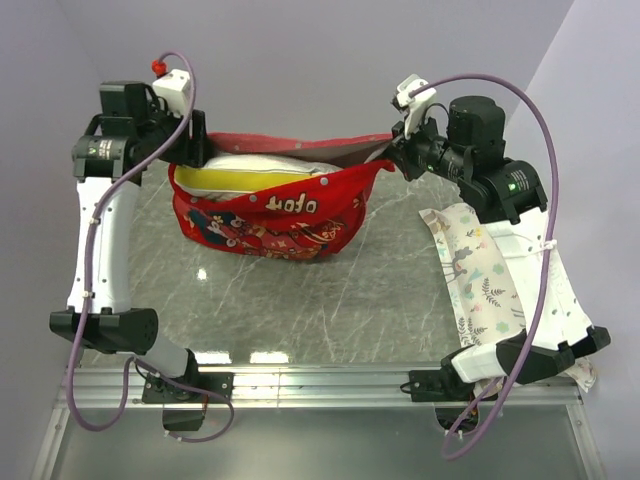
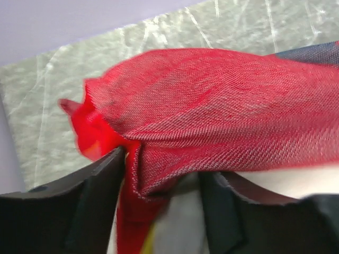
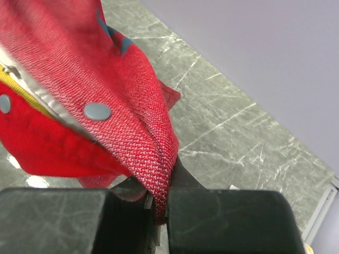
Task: Put the pillow into the pillowcase
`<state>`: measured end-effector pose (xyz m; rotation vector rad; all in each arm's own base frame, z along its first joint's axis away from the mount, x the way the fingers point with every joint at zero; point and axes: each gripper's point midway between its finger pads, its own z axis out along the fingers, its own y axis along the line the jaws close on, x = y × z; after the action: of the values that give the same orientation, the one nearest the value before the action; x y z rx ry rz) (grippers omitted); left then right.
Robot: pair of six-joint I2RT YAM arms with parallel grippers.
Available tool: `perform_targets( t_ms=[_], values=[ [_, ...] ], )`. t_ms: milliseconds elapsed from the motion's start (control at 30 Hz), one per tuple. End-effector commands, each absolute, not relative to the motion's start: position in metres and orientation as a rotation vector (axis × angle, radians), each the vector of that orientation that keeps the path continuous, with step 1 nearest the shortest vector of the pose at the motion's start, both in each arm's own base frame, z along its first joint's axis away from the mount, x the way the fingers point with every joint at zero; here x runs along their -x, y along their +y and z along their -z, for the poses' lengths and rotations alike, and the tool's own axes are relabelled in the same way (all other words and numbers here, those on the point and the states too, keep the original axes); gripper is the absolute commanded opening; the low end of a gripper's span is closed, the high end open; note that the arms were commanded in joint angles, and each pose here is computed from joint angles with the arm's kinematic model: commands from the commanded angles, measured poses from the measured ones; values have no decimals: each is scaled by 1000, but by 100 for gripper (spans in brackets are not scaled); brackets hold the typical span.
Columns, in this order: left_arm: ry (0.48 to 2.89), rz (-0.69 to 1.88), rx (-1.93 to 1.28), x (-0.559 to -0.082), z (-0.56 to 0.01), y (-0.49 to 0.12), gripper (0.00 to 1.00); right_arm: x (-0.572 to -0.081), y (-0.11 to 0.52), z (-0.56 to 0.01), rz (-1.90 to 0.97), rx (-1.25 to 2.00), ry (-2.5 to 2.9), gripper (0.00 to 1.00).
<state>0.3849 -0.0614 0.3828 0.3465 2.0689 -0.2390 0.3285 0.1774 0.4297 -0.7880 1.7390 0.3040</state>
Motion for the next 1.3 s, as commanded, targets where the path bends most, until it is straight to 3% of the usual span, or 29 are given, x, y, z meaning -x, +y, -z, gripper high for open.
perform_targets(
  t_ms=[0, 133, 167, 200, 233, 267, 333, 367, 400, 433, 467, 500, 567, 633, 667, 733, 867, 967, 1067, 1133, 1267],
  values=[
    [2002, 181, -458, -370, -408, -51, 70, -325, 182, -463, -337, 772, 1646, 0],
    [1897, 102, -476, -364, -435, -44, 62, -326, 189, -461, -361, 789, 1657, 0],
    [1895, 95, -478, -363, -435, -43, 35, -326, 189, -460, -362, 790, 1663, 0],
    [1900, 93, -486, -363, -434, -43, 18, -326, 190, -461, -363, 791, 1661, 0],
    [1915, 89, -499, -363, -429, -43, 4, -328, 189, -463, -357, 784, 1661, 0],
    [1918, 51, -473, -364, -430, -36, 0, -328, 189, -463, -356, 782, 1660, 0],
    [1850, 24, -402, -370, -448, -28, 0, -329, 189, -465, -352, 781, 1662, 0],
    [1789, 12, -365, -360, -467, -23, 5, -329, 189, -463, -354, 784, 1669, 0],
    [1766, 49, -369, -356, -468, -27, 49, -327, 189, -463, -360, 786, 1670, 0],
    [1737, 58, -386, -351, -470, -30, 69, -325, 189, -463, -363, 787, 1668, 0],
    [1650, 44, -401, -339, -488, -33, 83, -325, 190, -462, -364, 789, 1669, 0],
    [1680, 27, -402, -342, -472, -30, 87, -323, 190, -462, -363, 792, 1668, 0],
    [1757, 23, -398, -343, -455, -27, 77, -323, 190, -460, -365, 792, 1675, 0],
    [1806, 44, -407, -343, -450, -28, 58, -321, 192, -459, -368, 796, 1673, 0],
    [1867, 70, -427, -345, -435, -31, 26, -322, 191, -460, -366, 795, 1669, 0],
    [1900, 51, -410, -350, -428, -26, 3, -324, 193, -461, -367, 795, 1671, 0],
    [1812, 86, -422, -344, -462, -32, 0, -323, 193, -462, -368, 799, 1672, 0],
    [1544, 127, -447, -314, -534, -49, 0, -321, 198, -465, -382, 810, 1654, 0],
    [1274, 144, -369, -284, -607, -53, 0, -318, 195, -513, -359, 761, 1540, 0],
    [1175, 158, -315, -266, -640, -52, 0, -303, 179, -581, -317, 671, 1376, 0],
    [906, 1, -123, -225, -702, -15, 0, -268, 103, -687, -115, 326, 1056, 0]
  ],
)
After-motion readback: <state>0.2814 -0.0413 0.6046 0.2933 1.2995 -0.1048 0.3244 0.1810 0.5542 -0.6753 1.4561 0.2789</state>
